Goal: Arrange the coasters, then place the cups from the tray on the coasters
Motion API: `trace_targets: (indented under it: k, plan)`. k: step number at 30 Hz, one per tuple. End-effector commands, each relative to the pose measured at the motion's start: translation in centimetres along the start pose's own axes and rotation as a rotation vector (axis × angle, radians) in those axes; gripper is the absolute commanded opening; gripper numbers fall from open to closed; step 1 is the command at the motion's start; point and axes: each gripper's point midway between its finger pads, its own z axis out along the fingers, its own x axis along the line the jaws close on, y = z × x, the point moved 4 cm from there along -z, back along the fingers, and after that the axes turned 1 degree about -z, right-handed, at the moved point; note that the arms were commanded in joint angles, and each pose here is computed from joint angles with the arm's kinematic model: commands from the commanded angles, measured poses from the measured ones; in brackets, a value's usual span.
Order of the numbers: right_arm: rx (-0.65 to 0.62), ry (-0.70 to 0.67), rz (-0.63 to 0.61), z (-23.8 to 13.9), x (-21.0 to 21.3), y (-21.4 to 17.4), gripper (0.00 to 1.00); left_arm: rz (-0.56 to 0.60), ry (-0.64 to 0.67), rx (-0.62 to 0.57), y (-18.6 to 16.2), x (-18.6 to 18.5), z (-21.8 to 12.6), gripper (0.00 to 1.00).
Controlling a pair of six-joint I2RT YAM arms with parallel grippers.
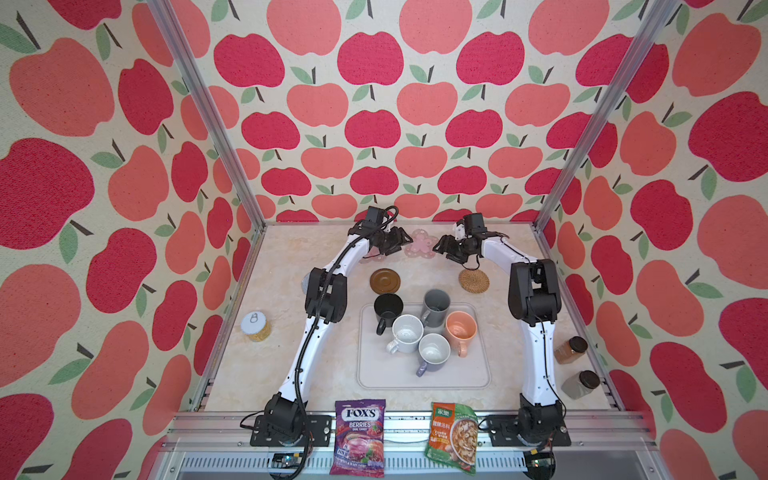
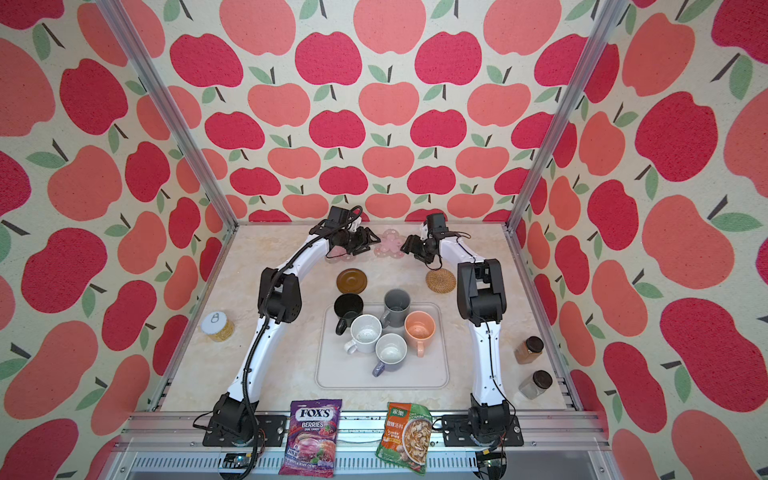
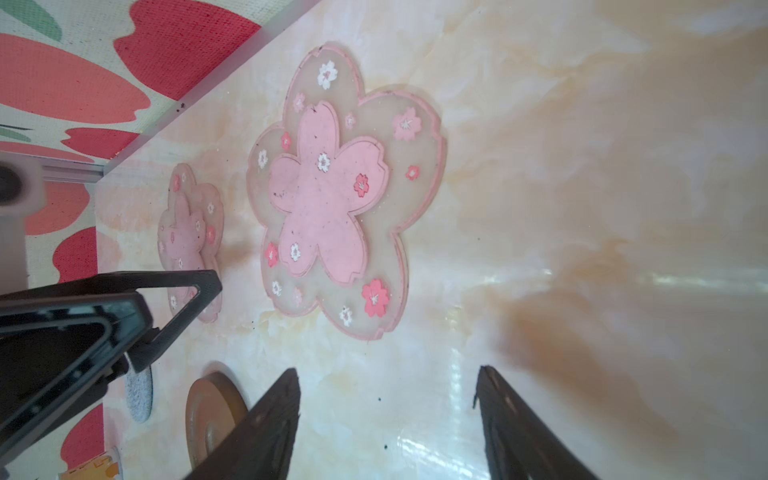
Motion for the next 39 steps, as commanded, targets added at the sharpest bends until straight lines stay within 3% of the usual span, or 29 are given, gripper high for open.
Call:
trace_targets:
  k: [1,6,14,25,39]
  plan:
    - [-0.061,-0.017,-0.084,-4.4,1.8,0.9,0.70,0.108,0.003,-0.017,0.3,-4.0,-4.8,0.66]
    - [-0.059,-0.086,-0.145,-7.7,1.5,-1.1,0.70,0.168,0.091,0.005,-2.2,-4.5,-8.7,0.66]
    - [-0.054,-0.218,-0.225,-12.6,0.2,-4.4,0.71,0.178,0.296,0.067,-7.0,-1.7,-14.8,0.67]
    - [-0.036,-0.332,-0.255,-16.1,-1.0,-6.8,0.72,0.061,0.487,0.071,-10.2,2.8,-20.9,0.67]
    - [-0.041,-0.359,-0.249,-17.7,-0.9,-7.2,0.72,-0.195,0.676,-0.028,-10.3,9.9,-28.5,0.67]
